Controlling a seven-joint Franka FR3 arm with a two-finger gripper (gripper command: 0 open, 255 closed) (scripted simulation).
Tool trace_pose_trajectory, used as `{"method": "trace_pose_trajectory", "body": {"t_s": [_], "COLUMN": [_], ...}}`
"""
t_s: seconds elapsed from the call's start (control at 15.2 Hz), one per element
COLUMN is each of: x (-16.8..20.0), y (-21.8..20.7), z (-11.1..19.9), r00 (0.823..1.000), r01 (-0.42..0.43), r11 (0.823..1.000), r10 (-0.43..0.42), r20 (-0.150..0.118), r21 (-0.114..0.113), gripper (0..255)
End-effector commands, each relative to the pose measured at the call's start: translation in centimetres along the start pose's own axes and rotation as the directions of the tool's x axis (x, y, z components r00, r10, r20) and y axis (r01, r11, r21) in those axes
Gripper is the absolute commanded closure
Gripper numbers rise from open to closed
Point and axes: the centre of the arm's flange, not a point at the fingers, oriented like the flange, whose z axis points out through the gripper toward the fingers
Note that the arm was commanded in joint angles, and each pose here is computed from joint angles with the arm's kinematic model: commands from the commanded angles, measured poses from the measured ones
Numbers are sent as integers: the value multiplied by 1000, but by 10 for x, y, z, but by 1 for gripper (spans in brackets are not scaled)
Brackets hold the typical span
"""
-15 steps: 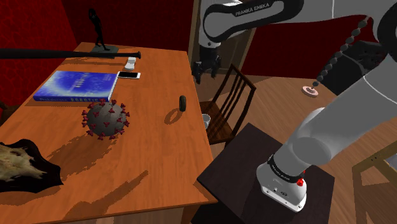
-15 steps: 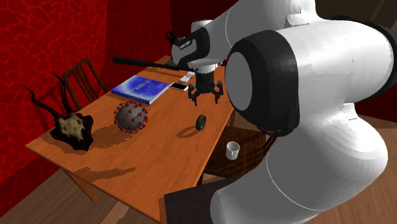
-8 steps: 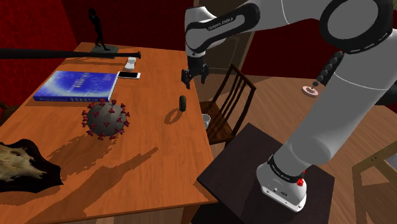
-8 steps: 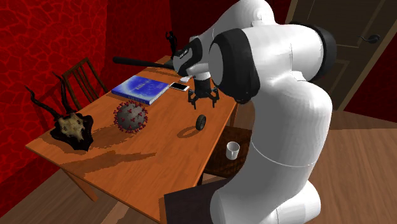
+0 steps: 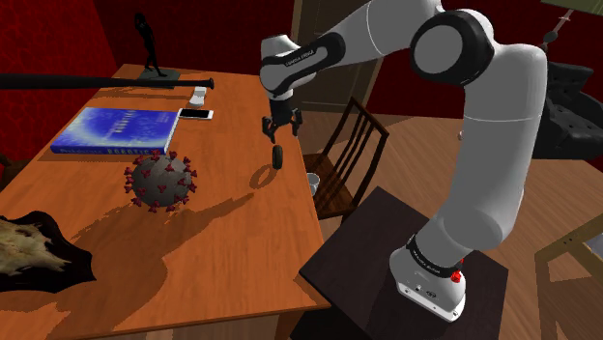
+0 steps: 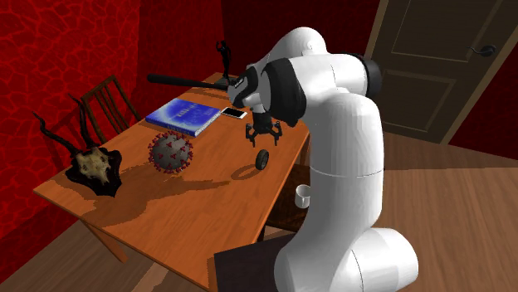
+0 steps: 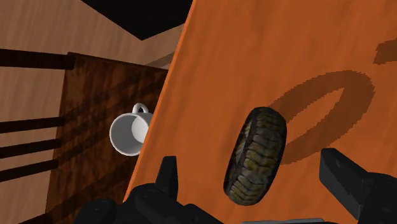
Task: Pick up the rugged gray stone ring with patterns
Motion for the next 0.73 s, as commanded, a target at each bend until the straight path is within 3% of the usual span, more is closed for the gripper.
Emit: {"method": "trace_pose_trajectory", "body": {"t_s": [0.0, 0.2, 0.66], "x": [27, 60, 68], "y": [-2, -5, -8], "z": [19, 47, 79], "r00": [1000, 998, 998], "r01": [-18, -45, -46], "r11": [1000, 999, 999], "r10": [18, 45, 46], "r20": [17, 43, 44], "r21": [-5, -14, -14], "gripper": [0, 0, 0]}}
